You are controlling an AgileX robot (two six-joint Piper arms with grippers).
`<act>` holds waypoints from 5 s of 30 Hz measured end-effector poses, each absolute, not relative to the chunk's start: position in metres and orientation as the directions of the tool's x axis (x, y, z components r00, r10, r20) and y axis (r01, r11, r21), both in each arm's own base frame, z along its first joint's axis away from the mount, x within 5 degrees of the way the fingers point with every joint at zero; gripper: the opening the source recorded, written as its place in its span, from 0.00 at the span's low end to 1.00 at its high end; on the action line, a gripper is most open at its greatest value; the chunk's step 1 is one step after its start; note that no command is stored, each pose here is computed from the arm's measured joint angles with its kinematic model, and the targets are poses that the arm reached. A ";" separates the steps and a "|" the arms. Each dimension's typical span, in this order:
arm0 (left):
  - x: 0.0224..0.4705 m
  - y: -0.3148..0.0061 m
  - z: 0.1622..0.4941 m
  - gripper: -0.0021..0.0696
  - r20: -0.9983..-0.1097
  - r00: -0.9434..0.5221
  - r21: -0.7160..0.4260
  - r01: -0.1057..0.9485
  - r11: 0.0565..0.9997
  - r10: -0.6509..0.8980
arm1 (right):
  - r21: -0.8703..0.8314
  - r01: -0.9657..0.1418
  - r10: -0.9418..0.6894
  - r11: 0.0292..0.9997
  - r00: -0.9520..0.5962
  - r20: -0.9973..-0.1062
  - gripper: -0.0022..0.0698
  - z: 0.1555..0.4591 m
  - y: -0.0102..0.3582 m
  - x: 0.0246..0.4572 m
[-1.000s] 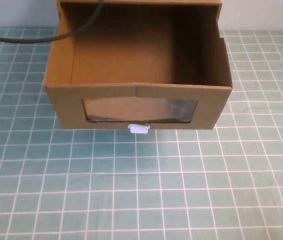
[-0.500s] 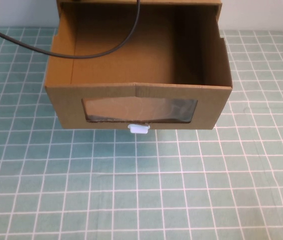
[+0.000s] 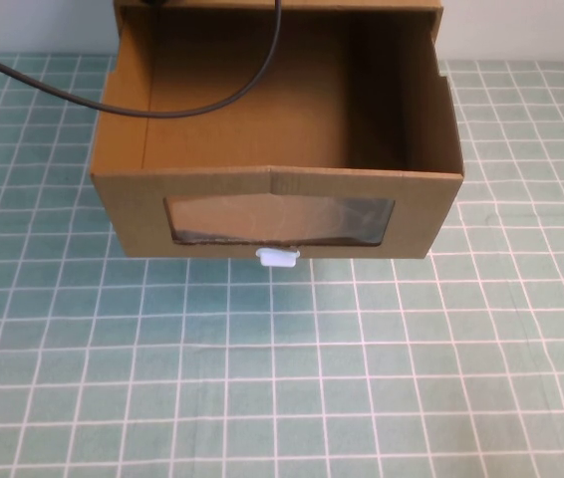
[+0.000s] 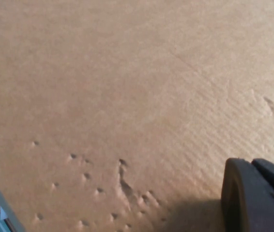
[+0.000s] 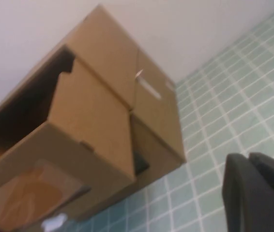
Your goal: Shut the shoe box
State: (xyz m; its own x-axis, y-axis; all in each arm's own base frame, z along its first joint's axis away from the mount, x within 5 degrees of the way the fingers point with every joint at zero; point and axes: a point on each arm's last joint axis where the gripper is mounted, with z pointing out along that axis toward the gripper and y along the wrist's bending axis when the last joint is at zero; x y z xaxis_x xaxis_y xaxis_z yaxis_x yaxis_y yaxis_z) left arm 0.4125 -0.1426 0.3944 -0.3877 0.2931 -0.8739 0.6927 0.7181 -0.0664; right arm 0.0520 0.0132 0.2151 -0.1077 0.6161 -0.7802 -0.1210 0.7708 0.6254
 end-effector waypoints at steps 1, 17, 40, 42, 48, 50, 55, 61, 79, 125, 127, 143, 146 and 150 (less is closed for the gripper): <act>0.413 -0.143 0.394 0.02 -0.874 -0.388 -0.066 0.693 0.718 0.293 | 0.624 -0.133 0.607 0.770 -0.145 -0.781 0.01 0.222 0.016 0.051; 0.412 -0.143 0.394 0.02 -0.871 -0.393 -0.069 0.692 0.719 0.294 | 0.405 -0.372 -0.018 0.835 -0.754 -0.656 0.01 0.328 0.056 0.128; 0.412 -0.143 0.394 0.02 -0.872 -0.395 -0.073 0.690 0.720 0.291 | 0.274 -0.645 -0.211 0.713 -0.571 -0.793 0.01 0.347 0.222 0.219; 0.412 -0.143 0.394 0.02 -0.872 -0.395 -0.073 0.690 0.720 0.291 | 0.274 -0.643 -0.208 0.715 -0.570 -0.795 0.01 0.346 0.230 0.228; 0.412 -0.143 0.394 0.02 -0.872 -0.395 -0.073 0.690 0.720 0.291 | 0.267 -0.627 -0.186 0.732 -0.560 -0.807 0.01 0.349 0.237 0.250; 0.412 -0.143 0.394 0.02 -0.872 -0.395 -0.073 0.690 0.720 0.291 | 0.265 -0.617 -0.180 0.741 -0.562 -0.807 0.01 0.348 0.237 0.258; 0.412 -0.143 0.394 0.02 -0.872 -0.395 -0.073 0.690 0.720 0.291 | 0.262 -0.593 -0.158 0.761 -0.562 -0.812 0.01 0.347 0.237 0.275; 0.412 -0.143 0.394 0.02 -0.871 -0.395 -0.073 0.690 0.720 0.291 | 0.262 -0.579 -0.117 0.772 -0.535 -0.837 0.01 0.355 0.237 0.292; 0.412 -0.143 0.394 0.02 -0.871 -0.396 -0.073 0.691 0.719 0.292 | 0.334 -0.500 0.029 0.799 -0.524 -0.851 0.01 0.356 0.237 0.380; 0.161 -0.059 0.430 0.02 -0.974 -0.094 0.139 0.476 0.869 0.208 | 0.195 -0.646 -0.236 0.738 -0.518 -0.822 0.01 0.432 0.089 0.096; 0.138 -0.051 0.402 0.02 -0.978 -0.085 0.131 0.446 0.885 0.188 | 0.202 -0.631 -0.193 0.749 -0.499 -0.845 0.01 0.417 0.069 0.070; 0.045 -0.020 0.240 0.02 -0.992 0.091 0.114 0.307 0.945 0.090 | 0.255 -0.623 0.119 0.739 -0.252 -0.960 0.01 0.289 0.018 0.006; 0.050 -0.021 0.211 0.02 -0.994 0.011 0.105 0.315 0.943 0.107 | 0.254 -0.607 0.137 0.753 -0.232 -0.963 0.01 0.262 0.025 0.022; 0.052 -0.022 0.191 0.02 -0.991 -0.052 0.100 0.327 0.940 0.124 | 0.260 -0.584 0.187 0.769 -0.183 -0.965 0.01 0.229 0.032 0.038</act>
State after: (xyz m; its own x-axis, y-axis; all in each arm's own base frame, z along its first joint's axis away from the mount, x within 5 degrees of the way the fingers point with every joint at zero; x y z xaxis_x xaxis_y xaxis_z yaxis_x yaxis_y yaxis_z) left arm 0.0524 -0.0217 0.1908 -0.0517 0.1237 -0.9910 0.3266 0.9398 0.1003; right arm 0.0382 0.0319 0.2293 -0.1827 0.1871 -0.9652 -0.5840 0.7691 0.2596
